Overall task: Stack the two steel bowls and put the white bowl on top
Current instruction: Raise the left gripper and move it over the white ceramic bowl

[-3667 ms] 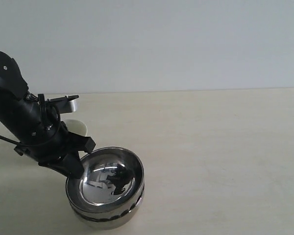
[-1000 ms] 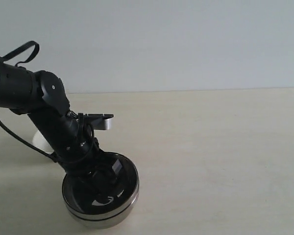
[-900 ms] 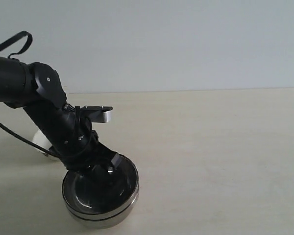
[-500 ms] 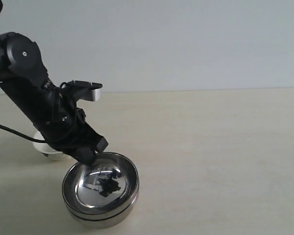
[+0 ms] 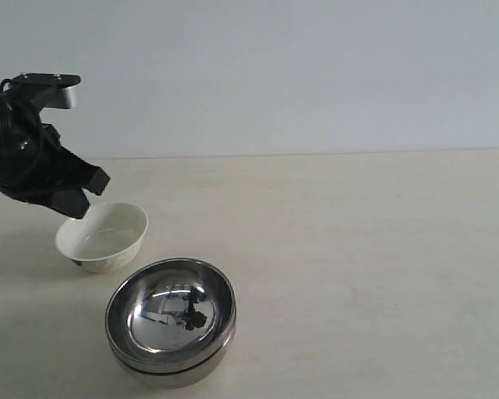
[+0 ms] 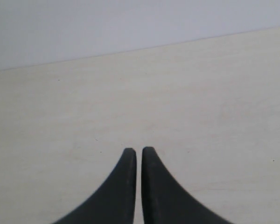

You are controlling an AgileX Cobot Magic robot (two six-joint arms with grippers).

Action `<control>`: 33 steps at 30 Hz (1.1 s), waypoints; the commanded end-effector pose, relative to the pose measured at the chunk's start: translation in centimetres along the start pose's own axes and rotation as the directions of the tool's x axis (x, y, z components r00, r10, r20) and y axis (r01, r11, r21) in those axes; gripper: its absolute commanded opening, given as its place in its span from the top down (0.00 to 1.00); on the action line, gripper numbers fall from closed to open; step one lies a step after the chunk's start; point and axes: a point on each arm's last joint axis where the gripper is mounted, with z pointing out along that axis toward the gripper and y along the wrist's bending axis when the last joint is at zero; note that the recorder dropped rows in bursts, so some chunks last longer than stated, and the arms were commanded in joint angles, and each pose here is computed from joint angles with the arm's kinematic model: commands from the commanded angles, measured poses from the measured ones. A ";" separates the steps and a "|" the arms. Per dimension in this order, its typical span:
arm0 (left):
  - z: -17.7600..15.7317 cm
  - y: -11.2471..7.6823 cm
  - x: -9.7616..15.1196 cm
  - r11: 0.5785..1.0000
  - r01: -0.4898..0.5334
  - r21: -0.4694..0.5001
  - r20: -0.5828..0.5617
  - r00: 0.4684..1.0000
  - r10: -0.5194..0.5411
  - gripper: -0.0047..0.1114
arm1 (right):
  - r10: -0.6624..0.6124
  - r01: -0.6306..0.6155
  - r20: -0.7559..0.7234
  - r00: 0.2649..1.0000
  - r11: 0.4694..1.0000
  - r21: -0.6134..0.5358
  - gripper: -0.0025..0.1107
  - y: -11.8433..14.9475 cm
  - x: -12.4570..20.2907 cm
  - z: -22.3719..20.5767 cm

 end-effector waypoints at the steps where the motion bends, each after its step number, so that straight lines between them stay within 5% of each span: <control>1: -0.3 1.0 -0.1 0.999 0.012 -0.032 0.012 1.000 -0.012 0.93 | -0.005 0.005 0.015 1.000 1.000 0.003 0.98 0.0 -0.1 0.0; 5: -0.3 1.3 -0.6 0.999 0.017 -0.048 0.072 0.997 -0.014 0.89 | -0.005 0.005 0.015 1.000 1.000 0.003 0.98 0.0 -0.1 0.0; 13: -0.3 1.5 -0.9 0.995 0.079 -0.063 0.107 0.992 -0.072 0.49 | -0.005 0.005 0.015 1.000 1.000 0.003 0.98 0.0 -0.1 0.0; 33: -0.5 3.5 -0.6 0.968 0.236 -0.079 0.117 0.967 -0.226 0.48 | -0.005 0.005 0.015 1.000 1.000 0.003 0.98 0.0 -0.1 0.0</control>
